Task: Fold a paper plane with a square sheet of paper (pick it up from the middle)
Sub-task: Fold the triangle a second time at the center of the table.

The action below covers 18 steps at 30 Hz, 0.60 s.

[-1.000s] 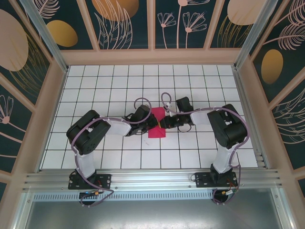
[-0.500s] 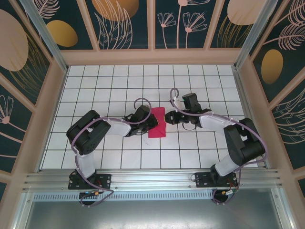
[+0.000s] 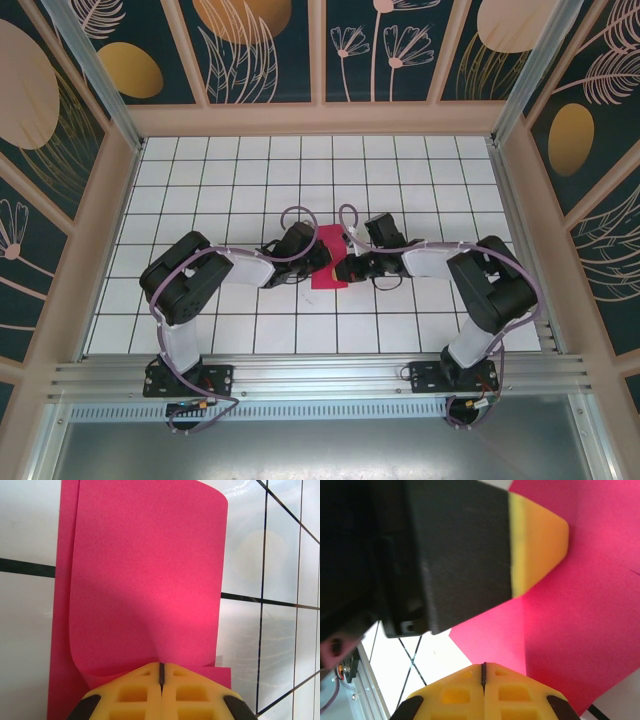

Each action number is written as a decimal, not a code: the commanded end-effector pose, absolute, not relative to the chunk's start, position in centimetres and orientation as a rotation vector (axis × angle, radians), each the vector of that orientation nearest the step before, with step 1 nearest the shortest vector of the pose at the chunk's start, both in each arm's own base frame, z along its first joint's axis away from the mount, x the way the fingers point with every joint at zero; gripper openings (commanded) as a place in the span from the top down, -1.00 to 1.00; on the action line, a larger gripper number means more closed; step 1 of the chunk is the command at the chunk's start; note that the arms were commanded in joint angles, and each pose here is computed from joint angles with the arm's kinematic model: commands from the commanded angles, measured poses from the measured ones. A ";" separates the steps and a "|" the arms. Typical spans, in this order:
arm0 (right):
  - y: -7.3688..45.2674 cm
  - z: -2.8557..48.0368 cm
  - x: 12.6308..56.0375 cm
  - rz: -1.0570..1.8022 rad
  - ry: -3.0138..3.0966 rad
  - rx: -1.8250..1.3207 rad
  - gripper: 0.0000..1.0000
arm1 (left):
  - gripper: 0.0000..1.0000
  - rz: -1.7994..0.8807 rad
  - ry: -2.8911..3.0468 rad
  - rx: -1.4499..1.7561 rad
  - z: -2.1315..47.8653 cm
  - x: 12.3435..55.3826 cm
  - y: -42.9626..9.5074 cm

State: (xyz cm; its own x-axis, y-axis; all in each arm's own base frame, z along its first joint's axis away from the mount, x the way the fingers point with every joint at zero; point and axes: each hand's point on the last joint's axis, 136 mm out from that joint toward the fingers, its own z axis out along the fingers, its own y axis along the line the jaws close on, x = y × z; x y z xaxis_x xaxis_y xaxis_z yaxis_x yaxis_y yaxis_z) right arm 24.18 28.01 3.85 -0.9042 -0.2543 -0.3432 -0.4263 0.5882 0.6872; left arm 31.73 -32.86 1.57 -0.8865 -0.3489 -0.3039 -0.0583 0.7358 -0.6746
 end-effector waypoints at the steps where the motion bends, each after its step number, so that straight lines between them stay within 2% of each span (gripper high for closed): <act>1: 28.6 3.6 24.3 1.243 2.606 -0.581 0.90 | 0.88 -0.857 2.609 -0.337 -1.0 30.1 -31.2; 10: 27.3 1.2 24.1 1.144 2.678 -0.570 0.89 | 0.88 -0.848 2.616 -0.337 -1.4 29.8 -31.0; 18: 27.3 2.5 24.7 1.113 2.658 -0.599 0.86 | 0.88 -0.824 2.621 -0.346 -1.7 29.5 -30.4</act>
